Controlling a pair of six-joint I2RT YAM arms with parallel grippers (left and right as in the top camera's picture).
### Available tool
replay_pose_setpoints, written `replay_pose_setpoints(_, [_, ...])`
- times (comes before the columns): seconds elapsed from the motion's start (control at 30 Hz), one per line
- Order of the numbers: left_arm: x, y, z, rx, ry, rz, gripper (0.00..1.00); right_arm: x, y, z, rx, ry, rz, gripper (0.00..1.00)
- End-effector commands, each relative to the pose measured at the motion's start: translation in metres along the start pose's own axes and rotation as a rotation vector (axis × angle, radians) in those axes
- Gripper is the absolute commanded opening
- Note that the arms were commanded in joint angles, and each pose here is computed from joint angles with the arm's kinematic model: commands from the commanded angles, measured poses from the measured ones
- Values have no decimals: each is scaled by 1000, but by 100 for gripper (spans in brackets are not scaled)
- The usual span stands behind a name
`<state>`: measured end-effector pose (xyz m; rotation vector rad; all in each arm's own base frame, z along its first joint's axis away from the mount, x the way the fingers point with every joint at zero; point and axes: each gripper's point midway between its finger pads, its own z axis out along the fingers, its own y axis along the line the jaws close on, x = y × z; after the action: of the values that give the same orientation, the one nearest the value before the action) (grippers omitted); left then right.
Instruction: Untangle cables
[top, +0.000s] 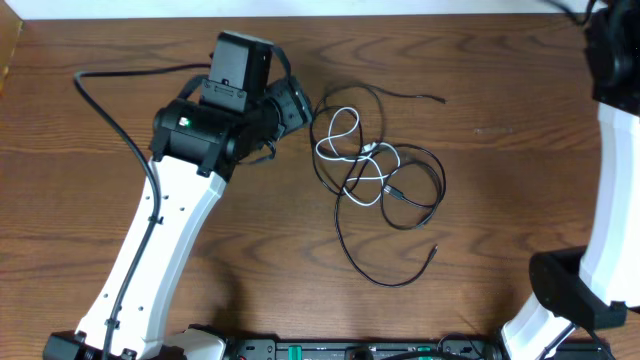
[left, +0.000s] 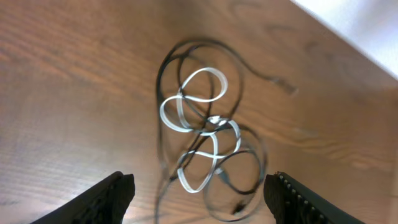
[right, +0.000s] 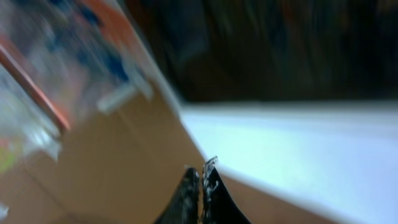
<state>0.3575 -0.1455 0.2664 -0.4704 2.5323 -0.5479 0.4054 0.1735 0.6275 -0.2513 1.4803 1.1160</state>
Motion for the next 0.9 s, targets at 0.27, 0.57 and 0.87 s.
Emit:
replay_pose_setpoints(0.27, [16,27,34,-100,77,28,73,5,-8,-50,184,44,18,12])
replay_pose_setpoints(0.57, [33,25,79,-91,206,37,73,74,-114,-90,710,248,111,90])
replay_pose_setpoints(0.87, [3,15,145,-25,128,131,73,120,-152,-128,964,414,185,99])
